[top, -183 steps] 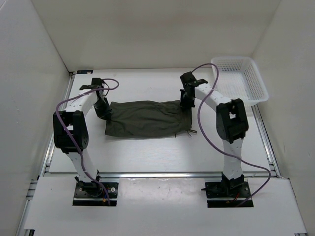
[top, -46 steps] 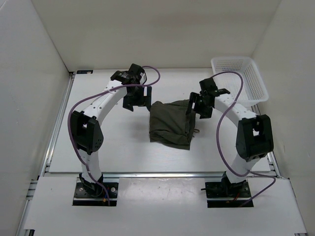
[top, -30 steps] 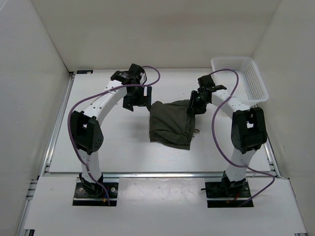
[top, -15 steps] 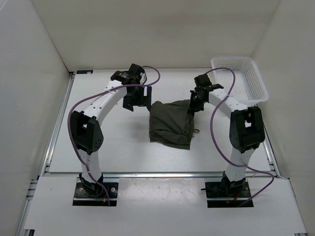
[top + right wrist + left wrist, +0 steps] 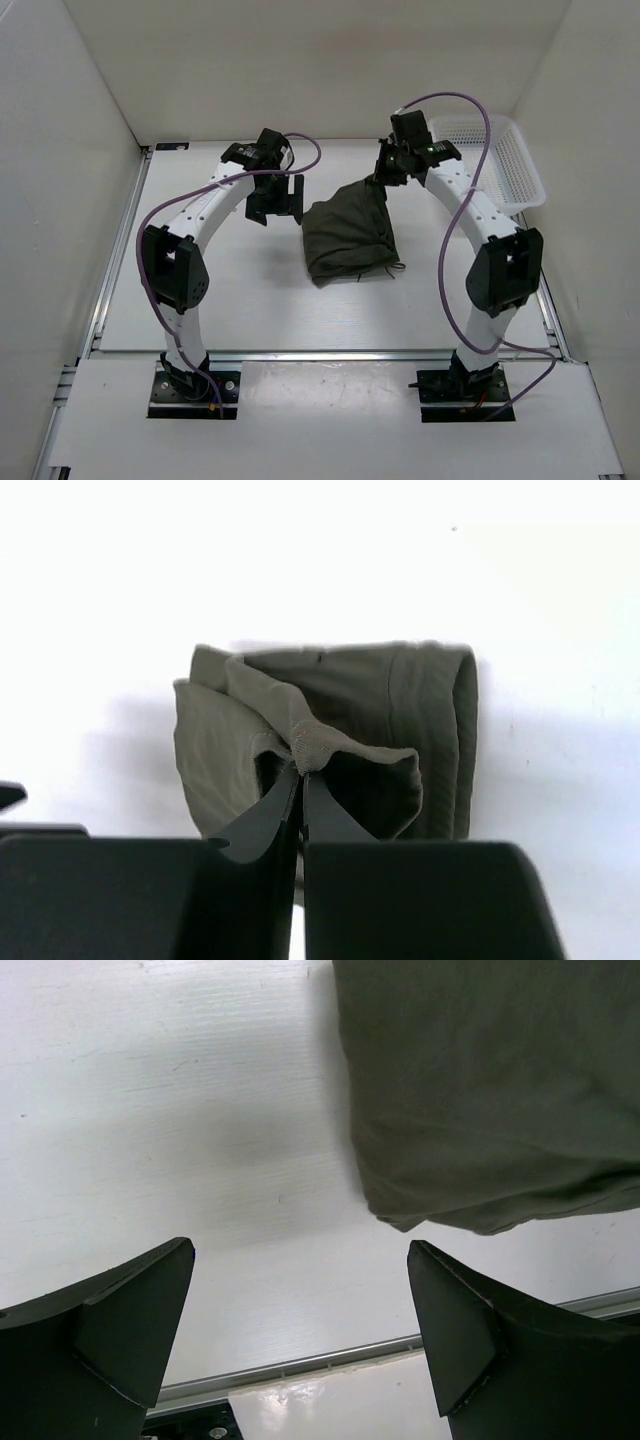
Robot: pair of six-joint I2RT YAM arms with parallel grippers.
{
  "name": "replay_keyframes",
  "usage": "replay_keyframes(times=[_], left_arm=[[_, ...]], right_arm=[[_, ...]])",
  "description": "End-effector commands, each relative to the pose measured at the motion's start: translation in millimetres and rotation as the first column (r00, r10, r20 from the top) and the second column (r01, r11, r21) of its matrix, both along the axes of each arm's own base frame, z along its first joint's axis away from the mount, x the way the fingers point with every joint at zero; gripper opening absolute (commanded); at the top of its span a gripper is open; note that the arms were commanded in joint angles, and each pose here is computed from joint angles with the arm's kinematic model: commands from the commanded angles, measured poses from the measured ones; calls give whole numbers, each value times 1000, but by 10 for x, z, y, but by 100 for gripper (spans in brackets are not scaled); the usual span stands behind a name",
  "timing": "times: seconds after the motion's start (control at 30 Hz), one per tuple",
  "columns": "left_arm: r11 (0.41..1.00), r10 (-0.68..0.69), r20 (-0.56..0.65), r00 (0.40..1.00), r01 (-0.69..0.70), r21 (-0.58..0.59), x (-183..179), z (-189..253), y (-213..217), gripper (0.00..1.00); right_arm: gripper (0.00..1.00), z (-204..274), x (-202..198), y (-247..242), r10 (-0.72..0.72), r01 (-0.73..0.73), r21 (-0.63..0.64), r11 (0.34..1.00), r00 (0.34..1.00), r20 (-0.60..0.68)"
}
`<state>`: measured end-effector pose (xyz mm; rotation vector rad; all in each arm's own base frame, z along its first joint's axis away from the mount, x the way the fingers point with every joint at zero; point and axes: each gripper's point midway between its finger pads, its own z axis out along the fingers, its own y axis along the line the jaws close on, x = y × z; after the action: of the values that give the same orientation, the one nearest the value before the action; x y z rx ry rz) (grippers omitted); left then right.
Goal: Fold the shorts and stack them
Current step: Fold the shorts
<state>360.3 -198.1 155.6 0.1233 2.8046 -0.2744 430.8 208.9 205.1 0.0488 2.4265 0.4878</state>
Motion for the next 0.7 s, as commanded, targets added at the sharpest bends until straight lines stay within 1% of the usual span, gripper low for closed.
replay_keyframes(times=[0.0,0.03,0.07,0.1,0.13,0.17,0.2,0.23,0.27,0.3,0.33,0.37,0.4,0.43,0.47,0.5,0.53,0.57,0.6,0.63,0.67], left_arm=[[1000,3,63,998,-1,-22,34,231,36,99],[1000,2,47,999,-2,-14,24,167,41,99],[1000,2,38,999,-2,-10,28,131,38,100],[1000,-2,33,999,3,-20,18,133,20,100],[999,-6,38,999,7,-32,31,141,-4,100],[1000,-6,29,1000,6,-28,36,99,-7,100],[999,-11,33,999,12,-43,44,136,-36,100],[998,-15,29,999,16,-52,35,139,-53,100],[998,-15,32,999,16,-54,61,141,-65,100],[998,-24,32,999,26,-54,42,141,-98,100],[997,-29,27,999,31,-65,59,109,-133,100],[996,-47,22,999,48,-77,21,113,-198,100],[994,-44,29,999,47,-98,43,130,-240,100],[989,-70,18,997,72,-127,15,109,-351,100],[985,-90,13,996,91,-148,10,45,-444,94],[982,-88,4,996,87,-167,0,9,-480,88],[973,-99,-30,995,91,-212,-33,-68,-572,80],[968,-104,-50,993,89,-235,-38,-159,-625,69],[965,-90,-58,994,73,-253,-17,-261,-668,43],[967,-82,-82,993,59,-247,4,-383,-683,30],[967,-87,-111,990,57,-248,-29,-474,-691,19]], right_arm=[[0,-268,307,-45,-43,42,-56,998,999,-26],[0,-333,402,-116,-73,71,-81,994,997,-24],[4,-408,447,-128,-83,80,-98,992,996,-34],[12,-622,495,-110,-84,75,-117,990,994,-74],[17,-538,608,-136,-96,89,-110,990,994,-58],[22,-582,597,-192,-106,95,-123,988,991,-86],[33,-547,604,-164,-97,87,-109,990,992,-83],[49,-546,604,-164,-97,87,-109,990,992,-83],[70,-573,531,-186,-104,93,-111,990,990,-99],[78,-447,494,-231,-114,105,-114,988,991,-74],[83,-406,455,-269,-131,122,-118,985,989,-68],[83,-374,414,-275,-137,130,-133,983,989,-52],[82,-321,287,-294,-137,129,-143,981,990,-46],[77,-285,245,-310,-137,130,-138,982,990,-37],[62,-165,151,-240,-119,117,-132,984,993,-7],[46,-183,85,-219,-110,108,-133,985,994,-10],[32,-342,-76,-174,-80,71,-134,988,995,-61],[15,-381,-129,-152,-65,56,-120,991,995,-74],[9,-420,-213,-60,-32,23,-102,995,996,-86],[5,-633,-387,-6,-1,-15,-107,994,989,-149],[0,-725,-472,70,26,-43,-103,994,986,-168]])
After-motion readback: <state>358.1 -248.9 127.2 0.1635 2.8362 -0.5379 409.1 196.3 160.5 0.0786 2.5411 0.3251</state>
